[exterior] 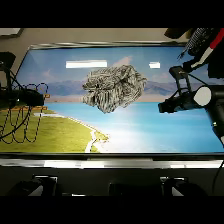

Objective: Fold the clothes and pants, and hang the long-sleeved shirts on hangers.

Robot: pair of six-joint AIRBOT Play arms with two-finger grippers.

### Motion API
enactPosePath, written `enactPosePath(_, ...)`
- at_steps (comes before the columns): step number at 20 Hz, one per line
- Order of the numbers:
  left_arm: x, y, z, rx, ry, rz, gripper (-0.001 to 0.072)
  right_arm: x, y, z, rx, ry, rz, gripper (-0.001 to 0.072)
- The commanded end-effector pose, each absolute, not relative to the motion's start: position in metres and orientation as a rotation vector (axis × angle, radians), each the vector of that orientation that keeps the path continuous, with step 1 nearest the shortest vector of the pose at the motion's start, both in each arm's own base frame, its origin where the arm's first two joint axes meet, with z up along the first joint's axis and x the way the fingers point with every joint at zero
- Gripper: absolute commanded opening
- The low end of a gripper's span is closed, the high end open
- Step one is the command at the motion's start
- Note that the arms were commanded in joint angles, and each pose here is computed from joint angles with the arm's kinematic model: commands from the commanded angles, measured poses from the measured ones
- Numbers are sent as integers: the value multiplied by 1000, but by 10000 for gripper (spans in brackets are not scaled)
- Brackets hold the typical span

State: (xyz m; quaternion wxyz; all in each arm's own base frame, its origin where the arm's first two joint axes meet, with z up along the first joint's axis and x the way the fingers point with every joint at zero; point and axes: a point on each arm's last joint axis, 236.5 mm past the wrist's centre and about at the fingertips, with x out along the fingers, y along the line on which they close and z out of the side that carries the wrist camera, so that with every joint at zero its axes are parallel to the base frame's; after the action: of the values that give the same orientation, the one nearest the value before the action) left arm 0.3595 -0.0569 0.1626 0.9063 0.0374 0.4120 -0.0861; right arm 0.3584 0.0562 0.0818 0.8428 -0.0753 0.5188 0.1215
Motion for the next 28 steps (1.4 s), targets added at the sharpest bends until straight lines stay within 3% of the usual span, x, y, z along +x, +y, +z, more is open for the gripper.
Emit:
enactPosePath(1, 360, -57, 163, 77, 850, -177, 23, 358, 56, 82, -159, 1096, 257, 30)
enactPosePath(13, 360, -57, 163, 71, 851, -175, 31, 358, 56, 82, -159, 1095, 257, 30)
enactPosePath(14, 360, -57, 162, 14, 858, -149, 157, 358, 56, 82, -159, 1096, 257, 30)
enactPosePath(15, 361, -57, 156, -67, 879, -110, 609, 358, 56, 82, -159, 1096, 257, 30)
enactPosePath(16, 365, -57, 146, -145, 913, -69, 714, 358, 56, 82, -159, 1095, 257, 30)
enactPosePath(17, 368, -62, 131, -185, 956, -73, 713, 358, 57, 82, -159, 1095, 257, 30)
enactPosePath(20, 397, -112, 77, -528, 1085, -229, 712, 358, 57, 82, -159, 1095, 257, 30)
enactPosePath(23, 447, -147, 39, -800, 1082, -348, 713, 358, 58, 82, -154, 1095, 260, 30)
enactPosePath(28, 489, -168, -42, -897, 1125, -315, 714, 357, 64, 83, -122, 1095, 275, 30)
